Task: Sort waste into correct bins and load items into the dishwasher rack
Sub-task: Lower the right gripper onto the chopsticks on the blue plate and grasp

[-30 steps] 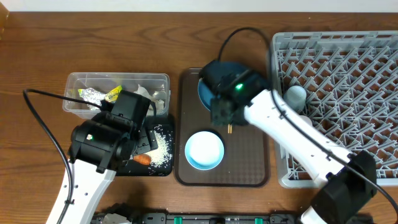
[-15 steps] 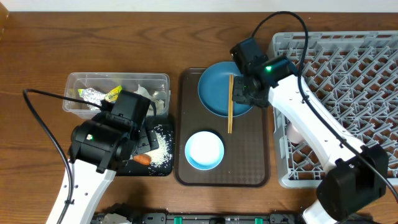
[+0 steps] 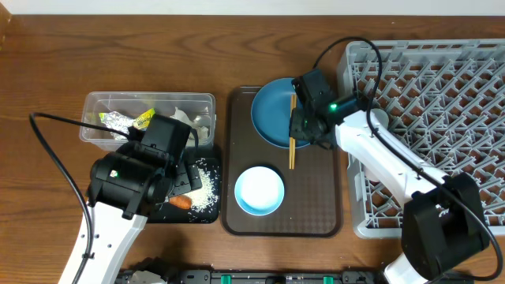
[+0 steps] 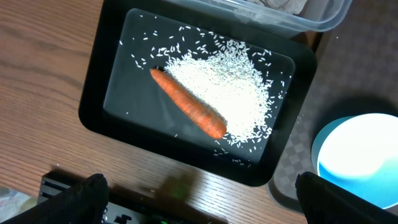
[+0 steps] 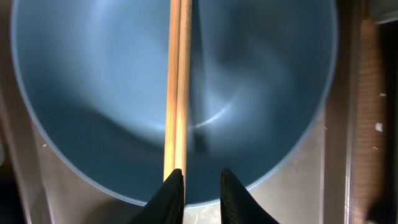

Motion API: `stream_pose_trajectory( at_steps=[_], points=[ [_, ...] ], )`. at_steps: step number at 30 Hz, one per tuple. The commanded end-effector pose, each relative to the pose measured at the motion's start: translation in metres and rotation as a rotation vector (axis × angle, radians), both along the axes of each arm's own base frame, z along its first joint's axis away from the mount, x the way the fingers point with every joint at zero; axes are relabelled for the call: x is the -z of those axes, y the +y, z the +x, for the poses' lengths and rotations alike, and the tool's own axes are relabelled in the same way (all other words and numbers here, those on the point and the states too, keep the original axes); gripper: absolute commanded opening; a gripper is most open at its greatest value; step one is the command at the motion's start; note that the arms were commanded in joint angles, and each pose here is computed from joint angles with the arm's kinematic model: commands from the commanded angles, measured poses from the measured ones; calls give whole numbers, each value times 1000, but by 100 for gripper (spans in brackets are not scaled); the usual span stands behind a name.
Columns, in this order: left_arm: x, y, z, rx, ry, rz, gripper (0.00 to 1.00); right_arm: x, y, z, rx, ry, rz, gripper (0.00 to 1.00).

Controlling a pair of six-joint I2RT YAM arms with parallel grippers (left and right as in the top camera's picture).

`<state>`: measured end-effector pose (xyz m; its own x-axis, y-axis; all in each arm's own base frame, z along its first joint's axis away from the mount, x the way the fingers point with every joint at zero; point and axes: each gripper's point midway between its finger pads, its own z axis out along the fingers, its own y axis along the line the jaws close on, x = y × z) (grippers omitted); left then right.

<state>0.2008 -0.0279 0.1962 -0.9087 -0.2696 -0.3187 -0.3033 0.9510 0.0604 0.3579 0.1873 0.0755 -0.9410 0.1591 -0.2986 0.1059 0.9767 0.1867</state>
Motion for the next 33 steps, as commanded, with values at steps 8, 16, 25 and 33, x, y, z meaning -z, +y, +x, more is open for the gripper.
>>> stream_pose_trajectory(
  at_steps=[8,16,25,33],
  points=[
    [3,2,-2,-3,14,11,99,27,4,-2,7,-19,37,24],
    [3,3,-2,-3,15,11,99,24,20,0,-26,-51,66,24],
    [3,3,-2,-3,15,11,99,27,14,1,-13,-63,35,24],
    [3,3,-2,-3,15,11,99,29,13,0,-13,-64,34,23]
  ],
)
